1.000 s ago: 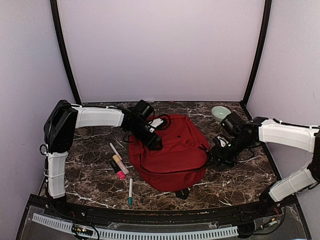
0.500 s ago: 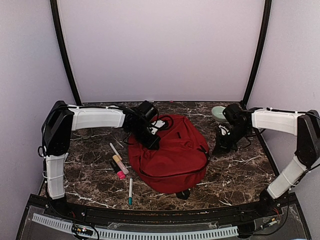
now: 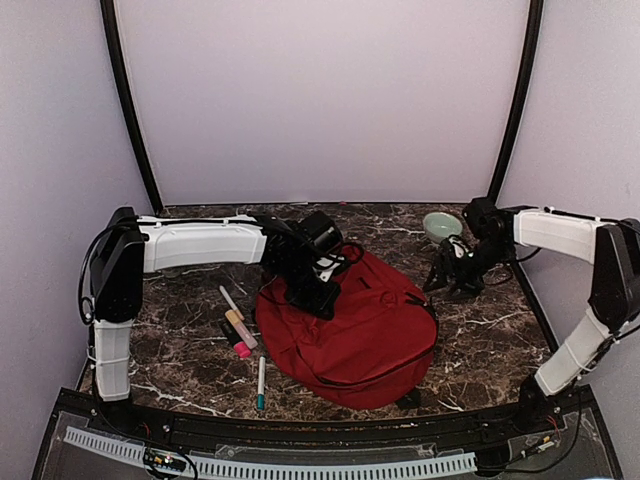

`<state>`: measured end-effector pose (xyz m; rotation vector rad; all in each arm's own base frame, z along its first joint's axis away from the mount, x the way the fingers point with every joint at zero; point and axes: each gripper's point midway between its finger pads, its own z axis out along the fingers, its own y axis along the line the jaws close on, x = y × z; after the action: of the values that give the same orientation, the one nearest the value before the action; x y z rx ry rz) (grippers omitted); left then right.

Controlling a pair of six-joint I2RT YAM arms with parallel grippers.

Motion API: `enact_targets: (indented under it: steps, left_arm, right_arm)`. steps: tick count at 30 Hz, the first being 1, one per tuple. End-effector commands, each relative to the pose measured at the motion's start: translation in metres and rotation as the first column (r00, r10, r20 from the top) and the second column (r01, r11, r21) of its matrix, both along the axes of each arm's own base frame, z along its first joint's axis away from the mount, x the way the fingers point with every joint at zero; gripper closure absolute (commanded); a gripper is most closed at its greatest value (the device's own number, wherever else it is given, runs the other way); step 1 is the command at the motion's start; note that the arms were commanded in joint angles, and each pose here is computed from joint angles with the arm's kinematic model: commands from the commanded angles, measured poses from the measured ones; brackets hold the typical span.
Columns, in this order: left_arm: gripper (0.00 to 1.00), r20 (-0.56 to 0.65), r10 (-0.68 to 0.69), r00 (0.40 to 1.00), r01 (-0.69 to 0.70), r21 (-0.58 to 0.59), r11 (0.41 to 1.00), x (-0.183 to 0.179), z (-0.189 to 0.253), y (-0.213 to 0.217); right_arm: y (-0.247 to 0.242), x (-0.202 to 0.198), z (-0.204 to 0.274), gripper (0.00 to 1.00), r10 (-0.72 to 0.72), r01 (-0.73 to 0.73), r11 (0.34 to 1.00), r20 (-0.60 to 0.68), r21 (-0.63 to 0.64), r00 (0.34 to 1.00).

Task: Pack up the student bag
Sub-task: Move the student bag to the center of the board, then rotate the student bag at the center of the board.

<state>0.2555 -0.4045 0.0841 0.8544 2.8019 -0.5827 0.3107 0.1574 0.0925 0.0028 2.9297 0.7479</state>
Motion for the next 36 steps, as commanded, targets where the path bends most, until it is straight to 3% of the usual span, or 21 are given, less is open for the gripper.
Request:
enact_targets:
  steps: [1, 6, 8, 12, 17, 20, 27, 33, 34, 36]
  left_arm:
    - [0.99, -0.051, 0.044, 0.998, -0.045, -0.014, 0.999, -0.002, 0.008, -0.004]
    - [0.99, -0.059, 0.033, 0.998, -0.034, -0.024, 0.999, -0.003, 0.005, -0.006]
    - [0.99, -0.053, 0.028, 0.998, -0.030, -0.030, 0.999, -0.002, 0.006, -0.008]
    - [0.99, -0.056, 0.027, 0.998, -0.029, -0.046, 0.999, -0.001, 0.009, -0.012]
    - [0.99, -0.058, 0.036, 0.998, -0.037, -0.005, 0.999, -0.002, 0.004, -0.004]
    - [1.00, -0.056, 0.048, 0.997, -0.046, 0.031, 0.998, -0.005, 0.002, 0.004]
    - [0.98, -0.129, 0.075, 0.989, -0.079, -0.026, 0.997, -0.025, 0.011, -0.010]
    - [0.93, -0.055, 0.012, 0.998, -0.011, 0.021, 1.000, -0.028, 0.028, -0.006]
    - [0.89, -0.021, -0.005, 1.000, 0.006, 0.033, 0.999, -0.025, 0.034, -0.003]
    - [0.65, 0.056, -0.050, 0.997, 0.048, 0.038, 0.998, -0.017, 0.051, 0.000]
  right_arm:
    - [0.008, -0.061, 0.008, 0.24, -0.018, 0.025, 0.996, -0.078, 0.090, 0.997]
    - [0.032, -0.105, 0.002, 0.24, -0.028, 0.050, 0.986, -0.139, 0.160, 0.990]
    - [0.041, -0.116, -0.003, 0.29, -0.039, 0.068, 0.980, -0.159, 0.185, 0.987]
    - [0.049, -0.127, -0.016, 0.55, -0.040, 0.082, 0.974, -0.199, 0.211, 0.979]
    - [0.039, -0.116, -0.027, 0.87, -0.009, 0.031, 0.990, -0.158, 0.137, 0.987]
    - [0.037, -0.098, -0.026, 0.99, 0.003, 0.018, 0.989, -0.138, 0.147, 0.990]
    - [0.007, -0.026, -0.021, 1.00, 0.022, -0.019, 0.998, -0.062, 0.053, 0.998]
    - [-0.003, -0.024, -0.029, 1.00, 0.097, -0.099, 0.995, -0.089, -0.021, 0.991]
    - [-0.004, -0.027, -0.030, 1.00, 0.100, -0.102, 0.995, -0.092, -0.019, 0.991]
    - [-0.004, -0.035, -0.031, 0.99, 0.101, -0.102, 0.995, -0.097, -0.011, 0.990]
